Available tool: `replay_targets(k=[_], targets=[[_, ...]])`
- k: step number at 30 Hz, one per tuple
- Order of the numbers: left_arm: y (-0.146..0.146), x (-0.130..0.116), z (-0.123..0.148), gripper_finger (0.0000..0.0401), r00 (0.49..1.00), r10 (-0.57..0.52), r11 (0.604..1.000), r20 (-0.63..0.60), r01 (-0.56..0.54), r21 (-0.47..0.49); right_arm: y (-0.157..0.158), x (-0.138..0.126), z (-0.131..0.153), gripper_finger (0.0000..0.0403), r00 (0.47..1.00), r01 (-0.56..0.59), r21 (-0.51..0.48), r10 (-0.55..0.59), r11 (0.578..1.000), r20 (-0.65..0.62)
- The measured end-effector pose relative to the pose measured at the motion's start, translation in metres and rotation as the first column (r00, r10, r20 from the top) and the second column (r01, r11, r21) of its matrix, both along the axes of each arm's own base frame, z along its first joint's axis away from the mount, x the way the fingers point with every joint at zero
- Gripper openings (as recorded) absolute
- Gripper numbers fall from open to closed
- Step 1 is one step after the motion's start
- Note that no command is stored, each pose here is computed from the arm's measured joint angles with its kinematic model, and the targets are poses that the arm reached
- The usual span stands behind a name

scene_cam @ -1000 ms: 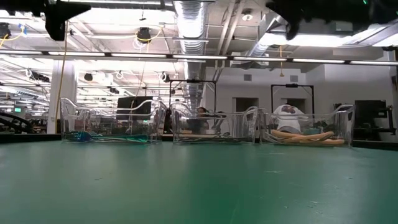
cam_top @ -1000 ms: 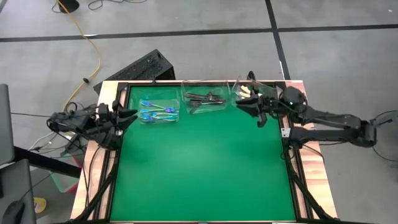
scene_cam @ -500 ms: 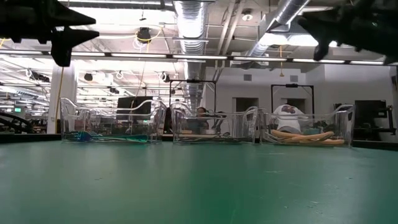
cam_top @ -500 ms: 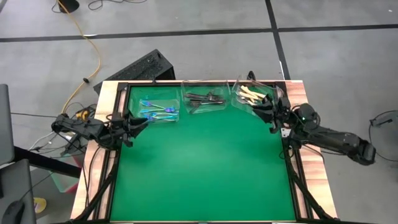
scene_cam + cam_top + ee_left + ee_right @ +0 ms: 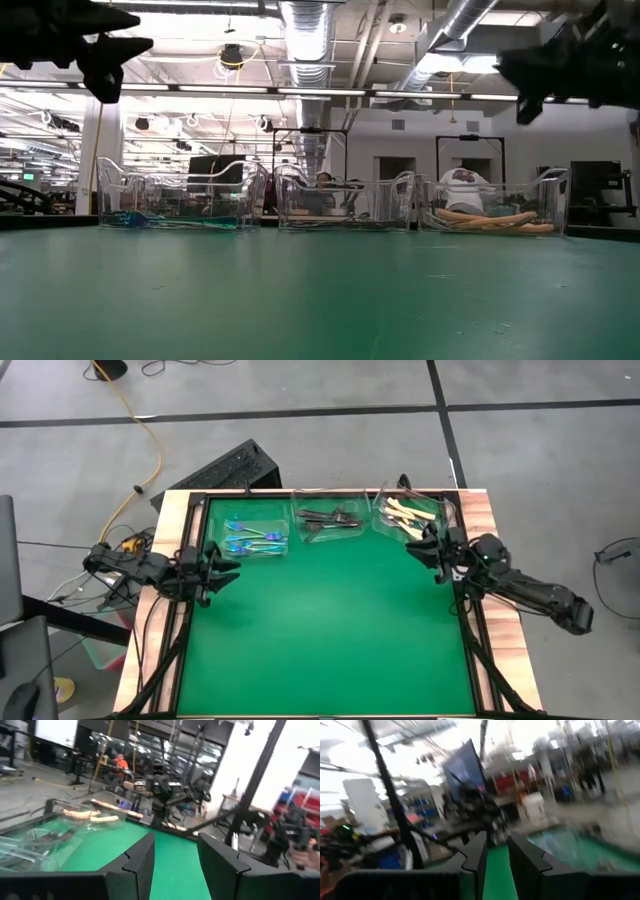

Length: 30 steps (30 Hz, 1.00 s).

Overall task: Sort silverware by color (type)
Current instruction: Return to Home Position

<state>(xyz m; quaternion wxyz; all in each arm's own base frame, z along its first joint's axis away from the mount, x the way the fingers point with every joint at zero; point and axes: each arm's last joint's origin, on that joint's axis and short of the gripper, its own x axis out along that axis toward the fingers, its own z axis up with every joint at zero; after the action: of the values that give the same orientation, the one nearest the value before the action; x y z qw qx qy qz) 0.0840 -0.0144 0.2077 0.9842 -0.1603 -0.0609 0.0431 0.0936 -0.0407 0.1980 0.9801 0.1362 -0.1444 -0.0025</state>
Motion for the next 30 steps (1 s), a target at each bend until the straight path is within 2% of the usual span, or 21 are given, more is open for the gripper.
replay_targets(k=[5,12,18,30], targets=[[0.0,0.0,-0.004,0.0132,0.999,-0.005,1.0,-0.044,0.006,0.026,-0.002,0.002,-0.013,0.0102,0.992,0.015,0.049,-0.009,0.999,-0.124],[-0.001,0.003,-0.014,0.0132,0.997,-0.012,0.999,-0.082,0.016,0.045,-0.002,0.002,-0.014,0.0102,0.991,0.026,-0.022,-0.029,0.999,-0.134],[-0.005,0.01,-0.035,0.0132,0.997,-0.069,0.996,-0.046,0.072,0.048,-0.002,0.003,-0.016,0.0102,0.987,0.031,-0.055,-0.039,0.998,-0.154],[-0.005,0.01,-0.033,0.0132,0.998,-0.064,0.997,-0.024,0.065,0.04,-0.003,0.003,-0.021,0.0102,0.979,0.031,-0.049,-0.041,0.998,-0.202]])
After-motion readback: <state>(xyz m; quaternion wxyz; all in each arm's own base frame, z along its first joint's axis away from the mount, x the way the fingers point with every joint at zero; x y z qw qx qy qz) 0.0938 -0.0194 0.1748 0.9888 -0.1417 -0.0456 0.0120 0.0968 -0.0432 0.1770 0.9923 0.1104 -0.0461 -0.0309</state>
